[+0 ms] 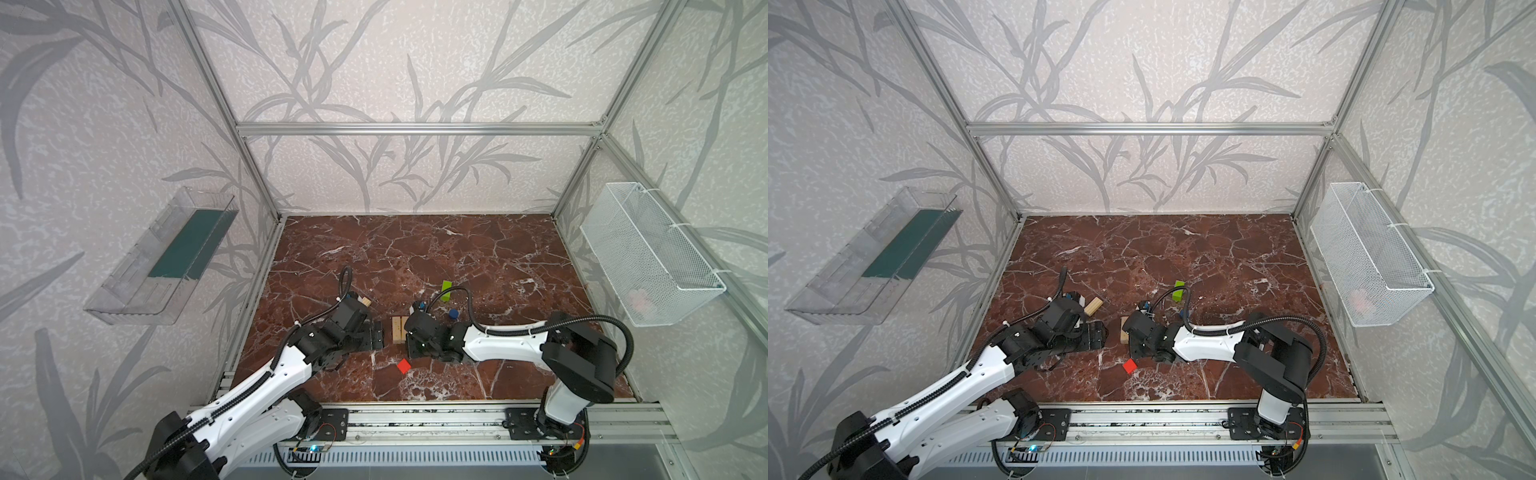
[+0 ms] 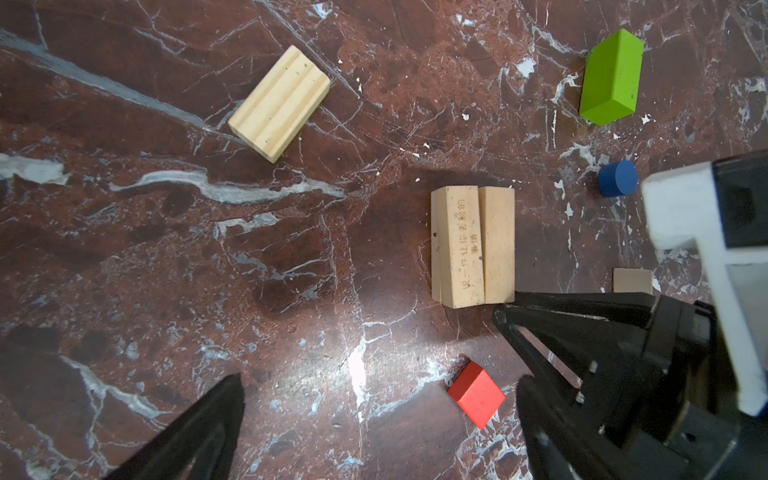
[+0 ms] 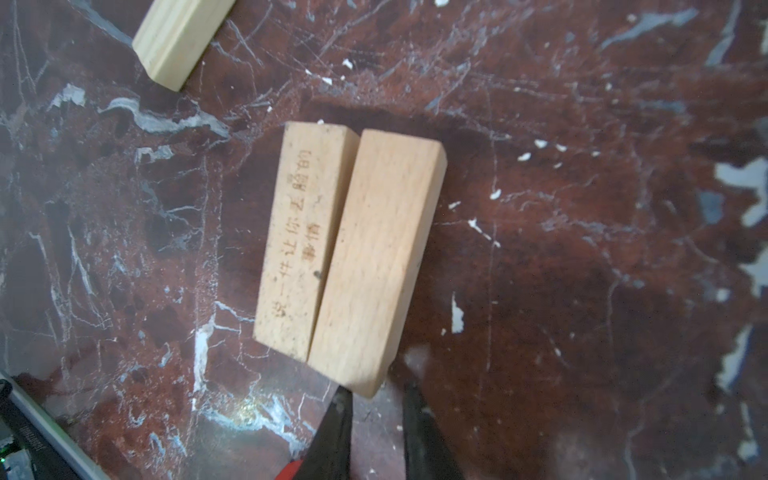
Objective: Build the wood block tower
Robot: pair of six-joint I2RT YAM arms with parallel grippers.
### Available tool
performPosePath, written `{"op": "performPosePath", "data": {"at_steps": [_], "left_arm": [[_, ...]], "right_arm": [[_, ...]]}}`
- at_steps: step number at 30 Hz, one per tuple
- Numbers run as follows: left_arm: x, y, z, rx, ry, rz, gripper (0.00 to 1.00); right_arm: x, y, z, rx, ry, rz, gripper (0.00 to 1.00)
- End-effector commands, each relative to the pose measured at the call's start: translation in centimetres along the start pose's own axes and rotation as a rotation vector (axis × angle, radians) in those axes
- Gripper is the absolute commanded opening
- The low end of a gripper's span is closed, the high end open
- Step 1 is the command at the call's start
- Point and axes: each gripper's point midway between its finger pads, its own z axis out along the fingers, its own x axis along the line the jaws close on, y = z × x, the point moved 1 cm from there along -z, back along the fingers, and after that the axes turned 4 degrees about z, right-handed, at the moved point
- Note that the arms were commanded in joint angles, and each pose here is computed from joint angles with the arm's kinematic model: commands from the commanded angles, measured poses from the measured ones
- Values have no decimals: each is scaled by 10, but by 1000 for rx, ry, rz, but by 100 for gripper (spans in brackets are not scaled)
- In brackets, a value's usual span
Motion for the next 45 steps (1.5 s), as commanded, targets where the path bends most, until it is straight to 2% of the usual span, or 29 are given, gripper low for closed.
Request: {"op": "performPosePath", "data": {"at_steps": [1,8,16,30,45], "left_arm": [[-6,10,-5,-22,-18,6,100],[-10,13,-4,-17,-19,17,100],[-13,16,-3,-17,-22,21,100],[-12,17,-1,-10,-8,23,100],[-12,18,-1,-11,-4,27,100]], "right_arm": [[6,6,-17,-27,32,-14,24],[-11,26,-28,-79,-7,24,24],[-36,49,-15,-81,-92,46,23],[-27,56,15,-32,-100,13,21],[-19,57,24,-21,-75,10,20]]}}
